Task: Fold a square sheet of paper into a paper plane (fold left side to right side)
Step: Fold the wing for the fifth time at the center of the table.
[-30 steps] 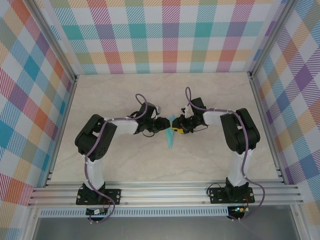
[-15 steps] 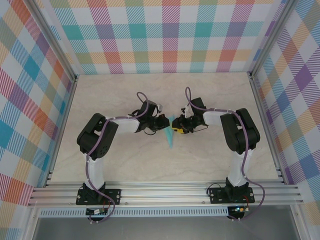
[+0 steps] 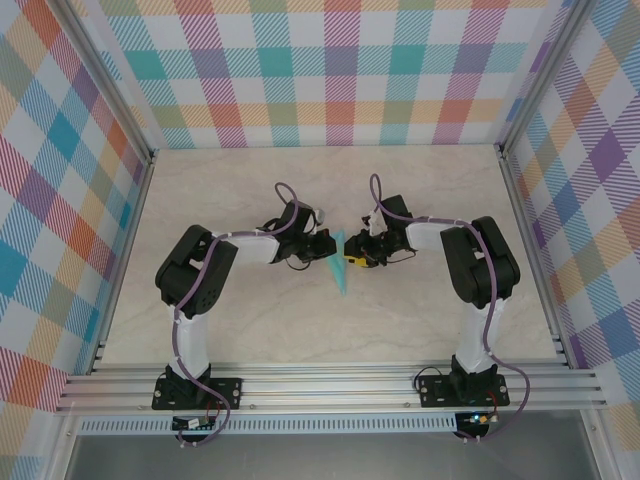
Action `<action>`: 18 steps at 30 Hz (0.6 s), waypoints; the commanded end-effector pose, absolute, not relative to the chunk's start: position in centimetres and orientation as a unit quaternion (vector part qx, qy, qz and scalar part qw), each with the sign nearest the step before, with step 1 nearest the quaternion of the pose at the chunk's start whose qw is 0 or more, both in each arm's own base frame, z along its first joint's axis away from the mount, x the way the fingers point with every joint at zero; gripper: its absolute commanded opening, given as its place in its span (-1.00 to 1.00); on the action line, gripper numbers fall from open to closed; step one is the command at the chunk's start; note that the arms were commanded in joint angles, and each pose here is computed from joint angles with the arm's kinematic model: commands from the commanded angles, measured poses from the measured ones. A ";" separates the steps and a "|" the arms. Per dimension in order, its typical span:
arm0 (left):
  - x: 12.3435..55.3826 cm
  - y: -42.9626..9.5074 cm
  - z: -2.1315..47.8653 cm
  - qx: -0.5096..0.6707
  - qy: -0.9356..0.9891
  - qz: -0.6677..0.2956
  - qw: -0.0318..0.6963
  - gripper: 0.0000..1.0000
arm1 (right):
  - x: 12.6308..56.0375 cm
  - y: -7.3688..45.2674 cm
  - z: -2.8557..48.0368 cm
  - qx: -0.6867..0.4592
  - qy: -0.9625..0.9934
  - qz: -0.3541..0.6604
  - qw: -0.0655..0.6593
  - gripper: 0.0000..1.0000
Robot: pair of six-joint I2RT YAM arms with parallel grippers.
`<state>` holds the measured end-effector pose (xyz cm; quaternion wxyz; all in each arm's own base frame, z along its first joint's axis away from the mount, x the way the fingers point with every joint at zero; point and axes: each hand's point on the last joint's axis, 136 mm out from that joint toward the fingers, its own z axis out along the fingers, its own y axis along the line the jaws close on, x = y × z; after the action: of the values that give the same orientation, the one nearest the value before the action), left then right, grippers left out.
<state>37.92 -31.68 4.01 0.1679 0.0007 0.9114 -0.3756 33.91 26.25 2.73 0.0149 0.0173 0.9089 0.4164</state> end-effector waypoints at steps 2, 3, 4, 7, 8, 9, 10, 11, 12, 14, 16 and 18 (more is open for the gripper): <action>38.3 -29.9 3.1 0.002 0.916 -0.361 0.175 -0.96 | 32.0 25.2 1.0 0.020 0.928 0.372 0.000 -0.31; 38.3 -29.8 3.1 0.001 0.916 -0.362 0.176 -0.96 | 32.0 25.0 1.4 0.018 0.930 0.367 0.010 -0.31; 38.3 -29.7 3.0 0.001 0.915 -0.364 0.175 -0.96 | 31.8 25.0 2.0 0.009 0.932 0.361 0.022 -0.30; 38.2 -29.7 3.0 0.001 0.914 -0.367 0.175 -0.96 | 30.7 25.0 3.4 -0.025 0.942 0.329 0.058 -0.30; 38.2 -29.6 3.0 0.001 0.914 -0.367 0.175 -0.96 | 30.2 24.9 3.7 -0.037 0.946 0.313 0.070 -0.29; 38.1 -29.7 2.9 0.001 0.914 -0.367 0.175 -0.96 | 29.8 24.9 4.1 -0.048 0.950 0.299 0.081 -0.29; 38.1 -29.7 2.9 0.001 0.913 -0.368 0.175 -0.96 | 29.3 24.9 4.4 -0.062 0.953 0.283 0.092 -0.28; 38.1 -29.7 2.9 0.000 0.913 -0.368 0.175 -0.96 | 28.8 24.9 4.7 -0.073 0.955 0.271 0.100 -0.27; 38.2 -29.7 2.9 0.000 0.913 -0.368 0.175 -0.96 | 28.3 25.0 4.9 -0.081 0.955 0.264 0.105 -0.27; 38.2 -29.8 2.7 0.000 0.913 -0.370 0.174 -0.96 | 27.5 25.2 5.0 -0.090 0.955 0.264 0.104 -0.24; 38.3 -30.0 2.6 0.000 0.911 -0.374 0.172 -0.96 | 27.0 25.5 4.7 -0.093 0.955 0.267 0.091 -0.26; 38.4 -30.1 2.6 -0.001 0.910 -0.377 0.171 -0.96 | 26.6 25.9 4.4 -0.101 0.955 0.266 0.084 -0.27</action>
<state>38.01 -30.32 3.10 0.1684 -0.0036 0.9128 -0.3720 27.66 26.98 6.19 0.1042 -0.0940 0.9439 0.2990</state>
